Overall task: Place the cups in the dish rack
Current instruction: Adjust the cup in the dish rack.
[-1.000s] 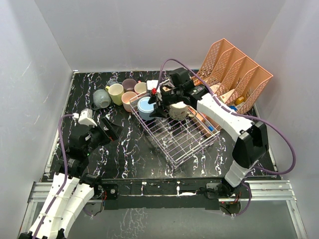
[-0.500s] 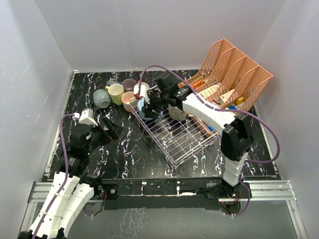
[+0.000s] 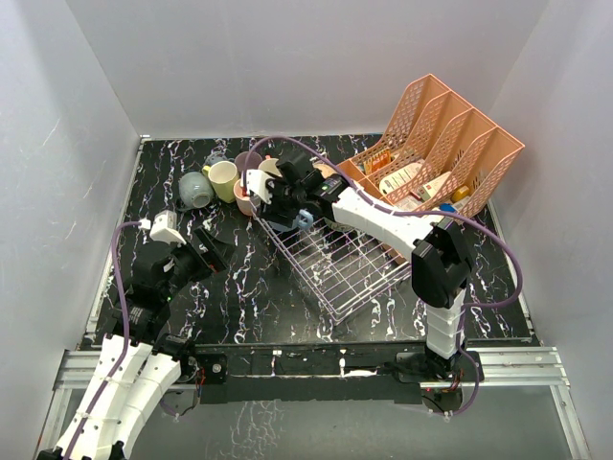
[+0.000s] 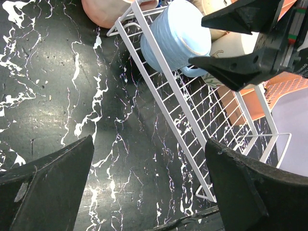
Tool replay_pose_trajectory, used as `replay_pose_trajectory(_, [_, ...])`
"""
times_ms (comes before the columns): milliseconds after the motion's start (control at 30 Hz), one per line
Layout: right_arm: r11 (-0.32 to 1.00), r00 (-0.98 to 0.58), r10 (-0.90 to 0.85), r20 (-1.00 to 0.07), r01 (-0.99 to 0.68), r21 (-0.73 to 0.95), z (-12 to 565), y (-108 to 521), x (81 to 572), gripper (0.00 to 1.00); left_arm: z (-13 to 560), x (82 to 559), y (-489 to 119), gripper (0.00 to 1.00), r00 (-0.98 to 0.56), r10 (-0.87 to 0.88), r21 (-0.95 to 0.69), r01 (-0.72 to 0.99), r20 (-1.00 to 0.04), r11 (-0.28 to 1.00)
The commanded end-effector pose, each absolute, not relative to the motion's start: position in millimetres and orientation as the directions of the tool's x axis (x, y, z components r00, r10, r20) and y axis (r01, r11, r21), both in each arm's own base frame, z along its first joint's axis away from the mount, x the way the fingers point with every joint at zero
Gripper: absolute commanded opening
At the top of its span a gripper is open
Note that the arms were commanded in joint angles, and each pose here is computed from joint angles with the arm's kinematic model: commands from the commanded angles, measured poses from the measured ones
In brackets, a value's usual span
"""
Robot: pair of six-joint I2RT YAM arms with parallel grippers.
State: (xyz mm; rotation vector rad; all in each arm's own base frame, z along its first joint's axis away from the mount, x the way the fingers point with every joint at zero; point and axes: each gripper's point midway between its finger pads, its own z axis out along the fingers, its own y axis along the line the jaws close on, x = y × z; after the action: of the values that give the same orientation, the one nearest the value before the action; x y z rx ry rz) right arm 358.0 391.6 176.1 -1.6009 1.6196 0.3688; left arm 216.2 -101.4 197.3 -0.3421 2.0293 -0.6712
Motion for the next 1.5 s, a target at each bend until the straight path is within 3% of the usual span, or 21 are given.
replay_pose_trajectory(0, [0.270, 0.145, -0.698, -0.701, -0.853, -0.446, 193.3, 390.1, 387.5, 0.56, 197.2, 217.3, -99.1, 0.97, -0.511, -0.486, -0.578, 0.025, -0.709, 0.816])
replay_pose_trajectory(433, [0.338, 0.106, -0.759, -0.642, -0.779, -0.528, 188.1, 358.8, 402.8, 0.44, 195.3, 219.2, -103.2, 0.97, -0.522, -0.485, -0.585, 0.036, -0.702, 0.810])
replay_pose_trajectory(667, [0.346, 0.097, -0.762, -0.640, -0.775, -0.529, 188.2, 349.6, 405.0, 0.44, 196.3, 220.8, -104.5, 0.97, -0.526, -0.482, -0.586, 0.039, -0.701, 0.810])
replay_pose_trajectory(1067, [0.310, 0.151, -0.667, -0.730, -0.835, -0.456, 233.7, 364.8, 378.9, 0.63, 200.5, 221.0, -104.8, 0.97, -0.526, -0.476, -0.582, 0.045, -0.705, 0.812])
replay_pose_trajectory(1300, [0.259, 0.182, -0.597, -0.782, -0.878, -0.402, 259.1, 356.1, 352.2, 0.64, 203.5, 223.9, -107.0, 0.97, -0.531, -0.472, -0.583, 0.051, -0.704, 0.811])
replay_pose_trajectory(1400, [0.218, 0.168, -0.559, -0.812, -0.915, -0.339, 256.3, 344.7, 343.0, 0.57, 204.4, 224.6, -107.9, 0.97, -0.532, -0.471, -0.584, 0.055, -0.704, 0.810])
replay_pose_trajectory(1467, [0.173, 0.175, -0.549, -0.818, -0.933, -0.315, 249.6, 337.1, 335.2, 0.38, 205.4, 225.0, -108.5, 0.97, -0.533, -0.471, -0.585, 0.057, -0.703, 0.809])
